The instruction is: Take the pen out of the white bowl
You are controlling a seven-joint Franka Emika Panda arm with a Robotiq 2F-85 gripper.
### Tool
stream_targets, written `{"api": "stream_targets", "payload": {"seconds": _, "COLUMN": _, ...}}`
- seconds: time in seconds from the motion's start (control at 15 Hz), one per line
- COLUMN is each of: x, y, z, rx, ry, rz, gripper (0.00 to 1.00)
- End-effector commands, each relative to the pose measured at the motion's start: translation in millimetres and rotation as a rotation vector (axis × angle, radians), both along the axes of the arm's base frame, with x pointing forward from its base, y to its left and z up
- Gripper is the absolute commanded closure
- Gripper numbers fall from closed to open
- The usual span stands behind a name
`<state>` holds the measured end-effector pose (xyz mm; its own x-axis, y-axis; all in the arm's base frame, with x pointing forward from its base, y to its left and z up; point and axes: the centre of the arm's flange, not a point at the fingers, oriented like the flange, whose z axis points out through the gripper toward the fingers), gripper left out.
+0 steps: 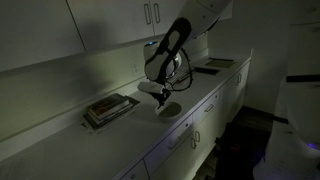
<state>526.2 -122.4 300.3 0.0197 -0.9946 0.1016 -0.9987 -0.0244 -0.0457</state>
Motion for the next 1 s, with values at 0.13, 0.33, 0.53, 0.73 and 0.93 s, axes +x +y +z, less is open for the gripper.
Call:
{"api": "stream_targets", "payload": {"seconds": 0.13, "x": 13.6, "y": 75.0, "z": 1.4, "rx": 0.015, "ry": 0.051, "rz": 0.049, "gripper": 0.97}}
{"api": "stream_targets", "payload": {"seconds": 0.33, "x": 22.2, "y": 121.4, "z": -10.7, "rx": 0.023, "ry": 0.068, "rz": -0.012, "gripper": 0.97}}
{"api": "stream_targets", "payload": {"seconds": 0.53, "x": 32.8, "y": 145.5, "z": -27.2, "rx": 0.037, "ry": 0.103, "rz": -0.062, "gripper": 0.97}}
{"api": "stream_targets", "payload": {"seconds": 0.73, "x": 44.1, "y": 151.4, "z": -47.4, "rx": 0.031, "ry": 0.108, "rz": -0.051, "gripper": 0.97}}
{"api": "stream_targets", "payload": {"seconds": 0.93, "x": 54.4, "y": 154.7, "z": -63.4, "rx": 0.04, "ry": 0.126, "rz": -0.035, "gripper": 0.93}}
